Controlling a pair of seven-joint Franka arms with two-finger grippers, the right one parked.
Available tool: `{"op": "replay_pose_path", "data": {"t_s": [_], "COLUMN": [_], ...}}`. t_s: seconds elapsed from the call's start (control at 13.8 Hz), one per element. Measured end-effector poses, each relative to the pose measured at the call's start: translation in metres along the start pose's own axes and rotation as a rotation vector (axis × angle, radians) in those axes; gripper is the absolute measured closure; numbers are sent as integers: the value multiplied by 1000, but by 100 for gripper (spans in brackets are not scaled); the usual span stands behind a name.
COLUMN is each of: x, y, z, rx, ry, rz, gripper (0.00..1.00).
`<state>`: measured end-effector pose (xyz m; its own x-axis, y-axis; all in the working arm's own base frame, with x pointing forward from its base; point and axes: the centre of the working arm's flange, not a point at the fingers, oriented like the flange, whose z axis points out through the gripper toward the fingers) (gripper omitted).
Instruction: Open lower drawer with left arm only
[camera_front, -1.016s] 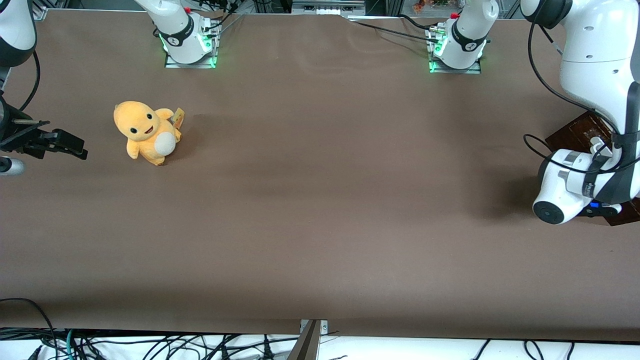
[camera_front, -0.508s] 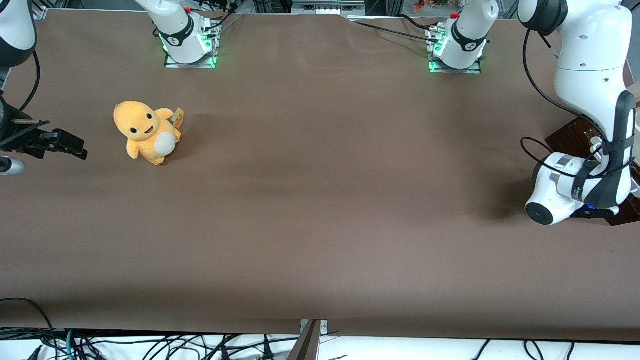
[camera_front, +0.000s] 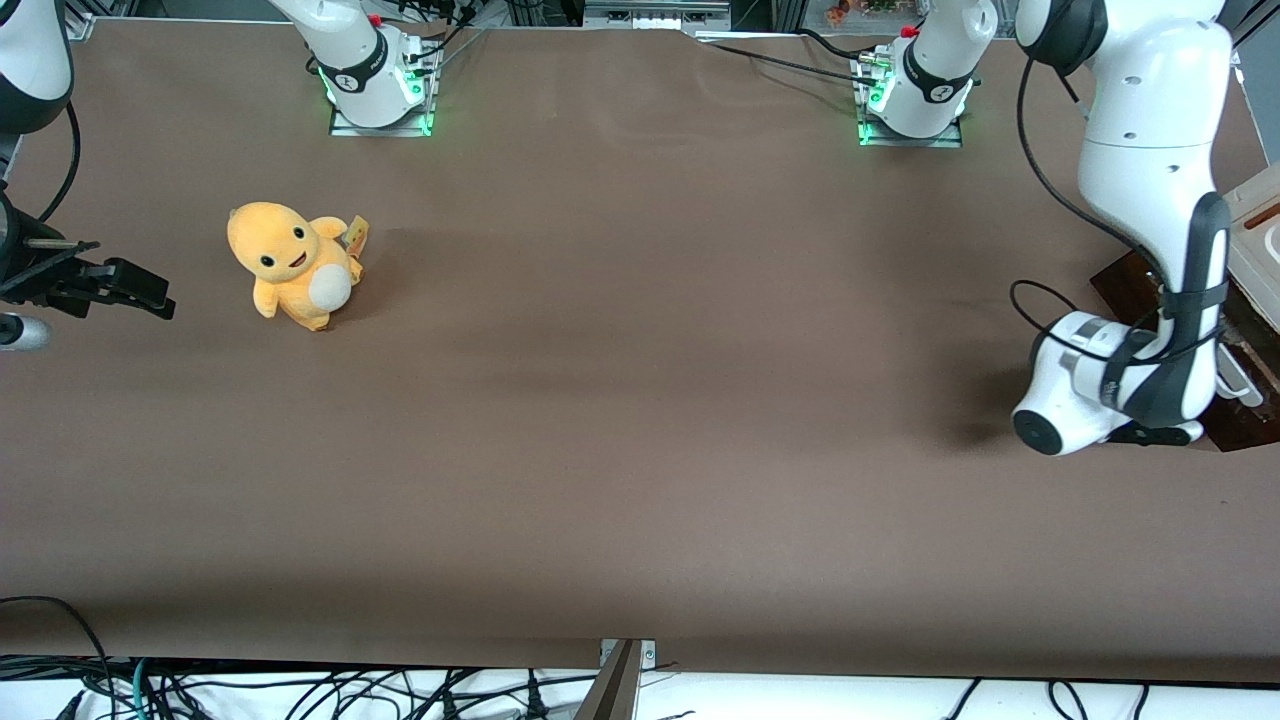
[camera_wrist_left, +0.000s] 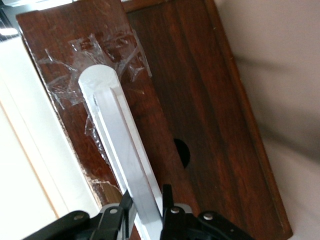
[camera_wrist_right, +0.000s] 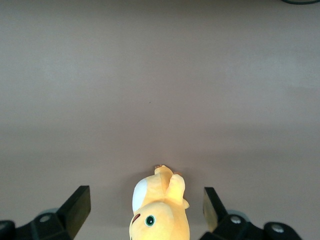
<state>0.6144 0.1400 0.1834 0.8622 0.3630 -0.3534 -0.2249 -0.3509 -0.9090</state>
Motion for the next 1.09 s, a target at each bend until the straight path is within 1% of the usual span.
{"op": "replay_pose_path", "data": {"t_s": [0.15, 0.22, 0.51, 0.8, 0.94, 1.02, 1.09], "x": [1, 1, -1, -1, -2, -3, -5], "y": [6, 6, 9, 11, 10, 11, 14], "z": [-6, -7, -19, -24, -31, -38, -47], "rx": [13, 14, 10, 6, -8, -14, -21], "ry": [2, 2, 16, 20, 24, 29, 37], "rz": [-1, -2, -1, -2, -5, 13, 27], "gripper": [76, 76, 76, 76, 75, 71, 61]}}
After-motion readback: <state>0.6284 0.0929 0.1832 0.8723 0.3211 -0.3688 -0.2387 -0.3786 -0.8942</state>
